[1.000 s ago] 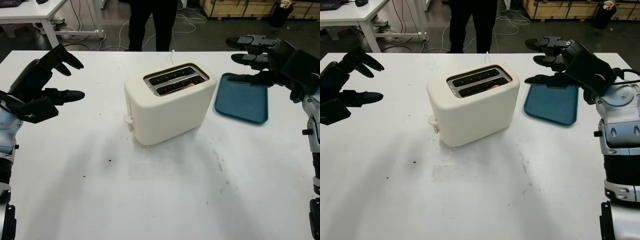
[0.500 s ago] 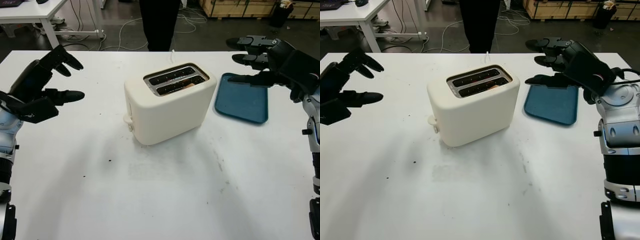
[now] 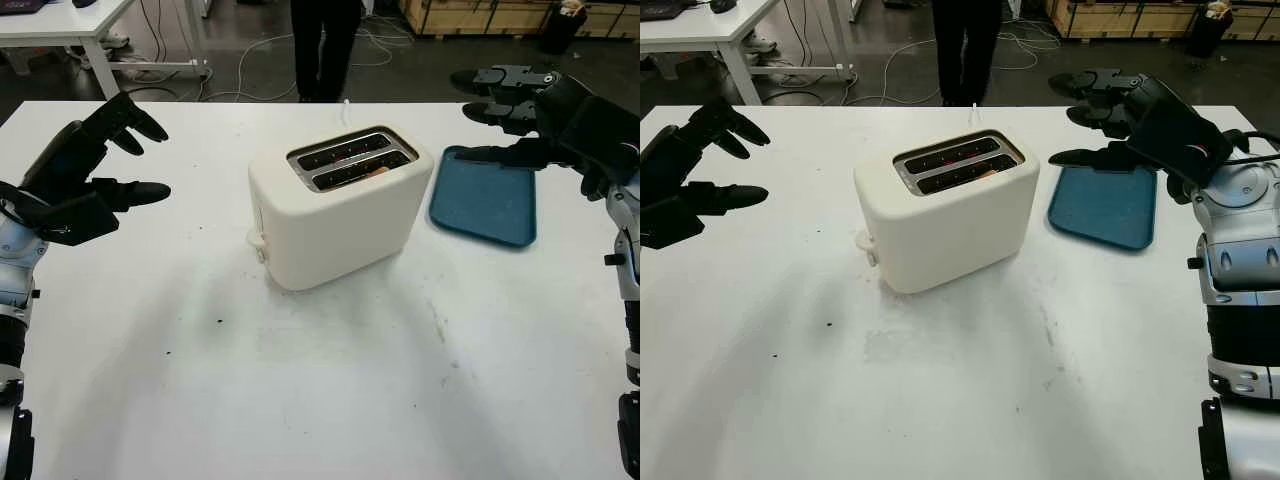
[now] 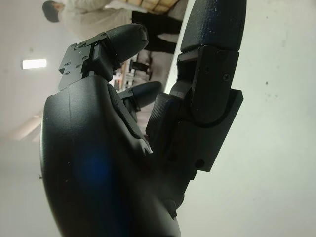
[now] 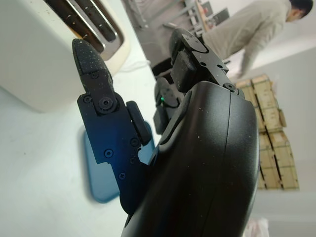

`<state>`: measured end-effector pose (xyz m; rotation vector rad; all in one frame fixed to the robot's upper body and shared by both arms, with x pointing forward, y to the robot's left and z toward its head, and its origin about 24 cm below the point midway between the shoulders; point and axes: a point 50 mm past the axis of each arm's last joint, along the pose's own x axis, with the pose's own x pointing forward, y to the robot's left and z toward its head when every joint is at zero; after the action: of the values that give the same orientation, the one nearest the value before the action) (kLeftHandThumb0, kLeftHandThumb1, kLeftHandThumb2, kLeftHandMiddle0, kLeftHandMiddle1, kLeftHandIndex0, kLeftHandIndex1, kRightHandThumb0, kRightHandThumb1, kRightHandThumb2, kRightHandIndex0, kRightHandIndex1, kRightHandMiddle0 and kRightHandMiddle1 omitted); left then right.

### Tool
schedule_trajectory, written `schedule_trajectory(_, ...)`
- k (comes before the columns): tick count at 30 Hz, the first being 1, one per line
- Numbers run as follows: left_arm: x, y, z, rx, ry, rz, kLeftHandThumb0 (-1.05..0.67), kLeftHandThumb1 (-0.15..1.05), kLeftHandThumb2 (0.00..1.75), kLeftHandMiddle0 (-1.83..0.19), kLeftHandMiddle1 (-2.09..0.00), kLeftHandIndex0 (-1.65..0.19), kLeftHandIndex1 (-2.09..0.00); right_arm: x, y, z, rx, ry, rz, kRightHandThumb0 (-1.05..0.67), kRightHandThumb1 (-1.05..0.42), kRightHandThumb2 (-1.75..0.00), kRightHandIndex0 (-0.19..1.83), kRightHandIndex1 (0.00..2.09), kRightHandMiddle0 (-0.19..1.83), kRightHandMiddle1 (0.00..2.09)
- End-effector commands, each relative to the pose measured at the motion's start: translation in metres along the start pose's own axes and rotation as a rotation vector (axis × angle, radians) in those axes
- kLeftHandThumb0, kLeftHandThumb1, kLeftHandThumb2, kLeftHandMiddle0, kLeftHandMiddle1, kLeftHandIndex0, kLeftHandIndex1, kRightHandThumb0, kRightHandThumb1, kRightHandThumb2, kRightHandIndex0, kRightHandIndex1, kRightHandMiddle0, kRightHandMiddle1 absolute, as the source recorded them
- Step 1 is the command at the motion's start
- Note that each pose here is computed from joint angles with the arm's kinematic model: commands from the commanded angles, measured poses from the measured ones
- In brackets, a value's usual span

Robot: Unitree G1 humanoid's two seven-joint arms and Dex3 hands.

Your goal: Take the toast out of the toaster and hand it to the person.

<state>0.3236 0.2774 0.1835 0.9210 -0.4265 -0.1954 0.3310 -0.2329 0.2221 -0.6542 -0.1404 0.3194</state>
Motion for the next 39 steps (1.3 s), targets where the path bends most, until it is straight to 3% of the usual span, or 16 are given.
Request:
schedule_trajectory(1, 0.0047, 0.0052, 0.0050, 0.027, -0.020, 0.012, -1.05, 0.92, 0.33, 0.00, -1.71, 0.00, -1.50, 0.0005, -0.0001, 0.0031, -0.002, -0.023, 0.006, -0.44, -0.75, 0.00, 0.42, 0.03, 0.44, 0.00)
schedule_trajectory(11, 0.0060, 0.0066, 0.0052, 0.021, -0.014, 0.007, -1.05, 0.92, 0.31, 0.00, -1.70, 0.00, -1.49, -0.0050, 0.0044, -0.0037, -0.034, 0.041, -0.015, -0.48, -0.77, -0.01, 0.44, 0.04, 0.46, 0.01)
schedule_trajectory(23, 0.0069, 0.0090, 0.0073, 0.017, -0.026, 0.015, -1.05, 0.92, 0.31, 0.00, -1.66, 0.00, -1.50, -0.0023, 0.0066, -0.0056, 0.027, 0.036, 0.009, -0.56, -0.77, 0.00, 0.42, 0.02, 0.44, 0.00)
schedule_trajectory(39, 0.0069, 0.0084, 0.0075, 0.016, -0.032, 0.016, -1.05, 0.92, 0.31, 0.00, -1.68, 0.00, -1.51, -0.0030, 0.0052, -0.0007, -0.024, 0.028, 0.002, -0.51, -0.77, 0.00, 0.45, 0.03, 0.45, 0.01)
